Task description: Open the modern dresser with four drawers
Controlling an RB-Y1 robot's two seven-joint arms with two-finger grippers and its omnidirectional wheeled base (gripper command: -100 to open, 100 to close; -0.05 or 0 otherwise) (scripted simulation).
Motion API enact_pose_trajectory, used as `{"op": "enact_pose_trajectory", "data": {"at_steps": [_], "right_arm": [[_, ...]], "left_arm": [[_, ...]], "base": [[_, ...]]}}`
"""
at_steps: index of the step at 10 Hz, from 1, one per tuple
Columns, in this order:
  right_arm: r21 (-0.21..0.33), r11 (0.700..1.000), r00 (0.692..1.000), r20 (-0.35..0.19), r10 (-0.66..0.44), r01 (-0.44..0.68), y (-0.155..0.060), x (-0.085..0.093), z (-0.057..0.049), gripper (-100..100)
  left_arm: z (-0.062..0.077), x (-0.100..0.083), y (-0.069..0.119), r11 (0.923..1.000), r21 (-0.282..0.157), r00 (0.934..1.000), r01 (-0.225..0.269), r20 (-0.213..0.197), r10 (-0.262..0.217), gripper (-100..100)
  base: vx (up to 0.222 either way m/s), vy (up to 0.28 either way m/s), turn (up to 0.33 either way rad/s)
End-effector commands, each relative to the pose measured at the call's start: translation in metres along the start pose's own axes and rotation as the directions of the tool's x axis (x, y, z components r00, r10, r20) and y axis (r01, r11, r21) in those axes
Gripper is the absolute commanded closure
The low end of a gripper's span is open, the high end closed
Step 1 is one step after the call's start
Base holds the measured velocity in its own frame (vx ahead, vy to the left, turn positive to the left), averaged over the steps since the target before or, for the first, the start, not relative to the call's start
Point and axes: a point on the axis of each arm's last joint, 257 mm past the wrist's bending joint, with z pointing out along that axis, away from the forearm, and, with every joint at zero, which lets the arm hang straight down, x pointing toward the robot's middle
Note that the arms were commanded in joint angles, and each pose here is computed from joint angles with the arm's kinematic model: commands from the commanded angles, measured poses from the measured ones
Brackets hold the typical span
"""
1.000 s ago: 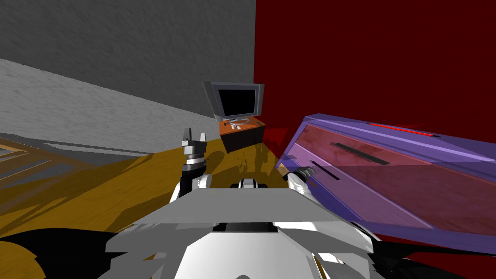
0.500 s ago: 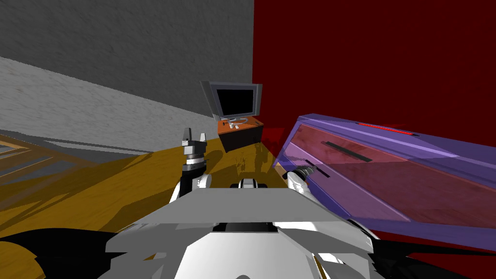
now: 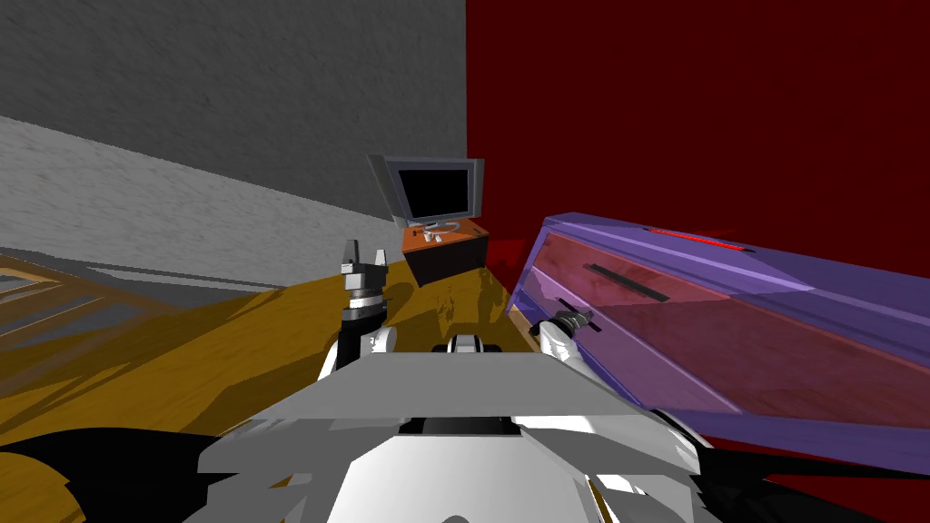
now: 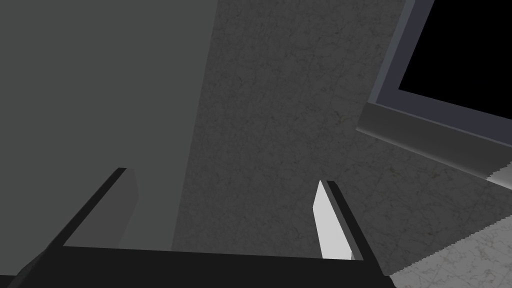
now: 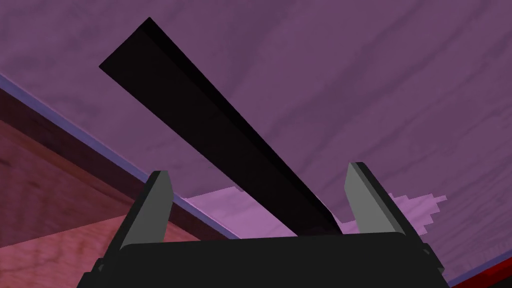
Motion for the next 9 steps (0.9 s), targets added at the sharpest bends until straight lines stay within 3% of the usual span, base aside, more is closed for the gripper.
{"op": "enact_pose_trajectory", "data": {"at_steps": [1, 6, 9], "right_arm": [[-0.002, 1.0, 1.0, 0.002, 0.002, -0.002, 0.001, -0.003, -0.002, 100], [-0.01, 1.0, 1.0, 0.006, 0.001, -0.001, 0.006, -0.009, -0.008, 100], [-0.011, 1.0, 1.0, 0.011, 0.008, -0.008, 0.009, -0.015, -0.017, 100]], "left_arm": [[0.0, 0.0, 0.0, 1.0, 0.0, 1.0, 0.0, 0.0, 0.0, 0], [0.0, 0.0, 0.0, 1.0, 0.0, 1.0, 0.001, 0.0, -0.001, 0], [0.0, 0.0, 0.0, 1.0, 0.0, 1.0, 0.001, 0.0, -0.001, 0]], "base": [[-0.032, 0.069, -0.001], [-0.075, 0.146, -0.011], [-0.08, 0.156, -0.012]]}}
